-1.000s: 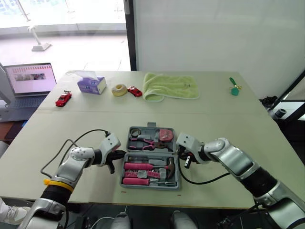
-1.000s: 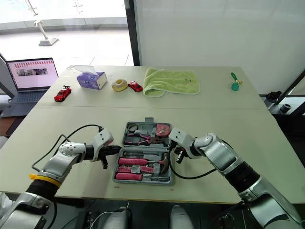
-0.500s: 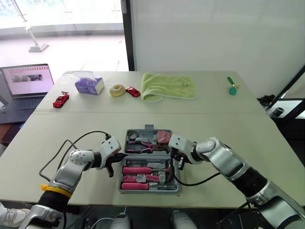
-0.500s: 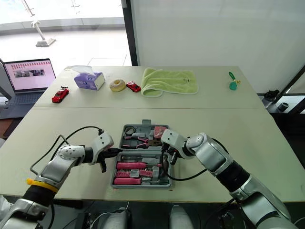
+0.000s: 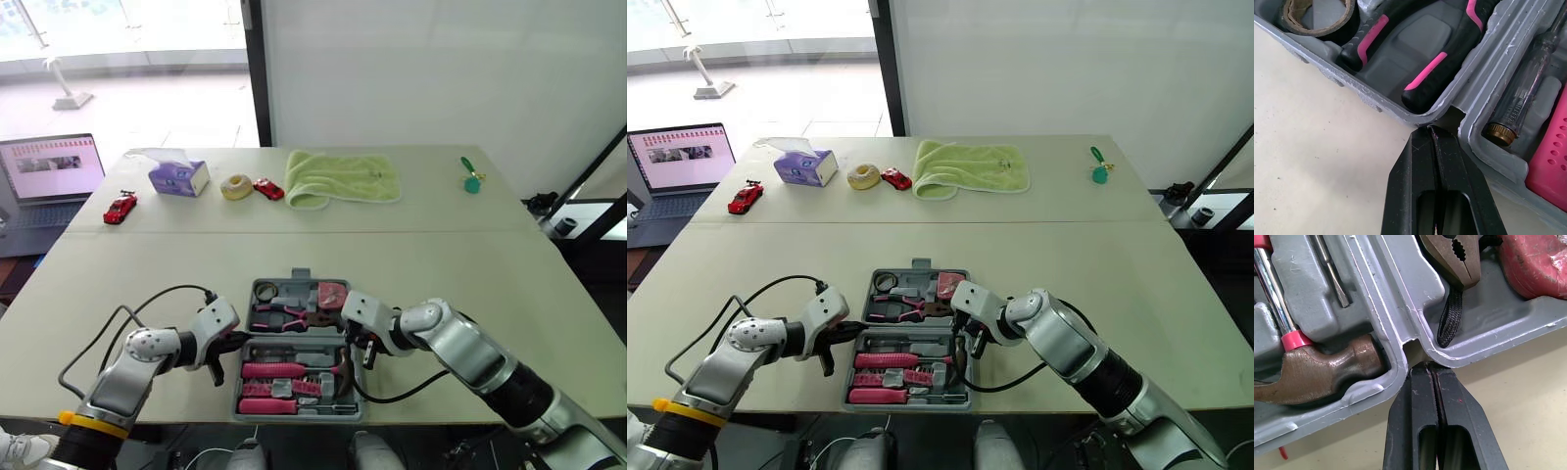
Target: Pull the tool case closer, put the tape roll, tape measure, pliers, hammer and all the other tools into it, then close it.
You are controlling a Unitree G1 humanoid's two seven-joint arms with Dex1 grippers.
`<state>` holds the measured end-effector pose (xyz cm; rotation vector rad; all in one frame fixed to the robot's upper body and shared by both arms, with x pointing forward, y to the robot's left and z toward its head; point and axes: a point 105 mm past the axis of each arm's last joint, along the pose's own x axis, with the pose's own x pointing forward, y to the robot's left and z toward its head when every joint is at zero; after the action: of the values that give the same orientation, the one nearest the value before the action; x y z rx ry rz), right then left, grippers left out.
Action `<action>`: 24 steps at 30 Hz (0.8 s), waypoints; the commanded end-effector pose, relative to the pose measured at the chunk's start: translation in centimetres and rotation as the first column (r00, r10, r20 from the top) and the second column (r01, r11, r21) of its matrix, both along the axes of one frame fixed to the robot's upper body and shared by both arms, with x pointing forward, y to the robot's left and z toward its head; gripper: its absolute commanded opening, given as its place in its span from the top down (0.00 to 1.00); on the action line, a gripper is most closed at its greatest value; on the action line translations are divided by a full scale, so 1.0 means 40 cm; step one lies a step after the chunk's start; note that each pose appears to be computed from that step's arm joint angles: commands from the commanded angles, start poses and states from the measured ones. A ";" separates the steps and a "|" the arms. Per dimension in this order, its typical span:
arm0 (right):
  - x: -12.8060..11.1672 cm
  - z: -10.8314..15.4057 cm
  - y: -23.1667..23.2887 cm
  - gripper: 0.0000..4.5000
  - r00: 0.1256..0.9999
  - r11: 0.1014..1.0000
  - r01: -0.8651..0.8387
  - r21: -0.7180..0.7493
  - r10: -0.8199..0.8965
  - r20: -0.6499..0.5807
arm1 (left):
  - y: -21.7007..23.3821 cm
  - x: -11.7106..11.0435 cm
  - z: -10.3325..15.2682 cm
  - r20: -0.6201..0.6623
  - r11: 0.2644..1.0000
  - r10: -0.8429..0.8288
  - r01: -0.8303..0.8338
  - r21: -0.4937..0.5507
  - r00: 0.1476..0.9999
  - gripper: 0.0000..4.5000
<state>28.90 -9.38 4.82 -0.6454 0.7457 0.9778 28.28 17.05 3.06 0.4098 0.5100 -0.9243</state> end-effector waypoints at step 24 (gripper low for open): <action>-0.013 0.114 -0.090 0.99 0.975 0.977 0.149 0.154 -0.171 0.143 | 0.057 -0.096 0.163 0.224 0.967 -0.090 0.139 -0.214 0.970 1.00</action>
<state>28.39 -13.51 7.92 -0.5587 0.6427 0.8147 25.41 20.16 7.72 0.2965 0.3023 -0.9263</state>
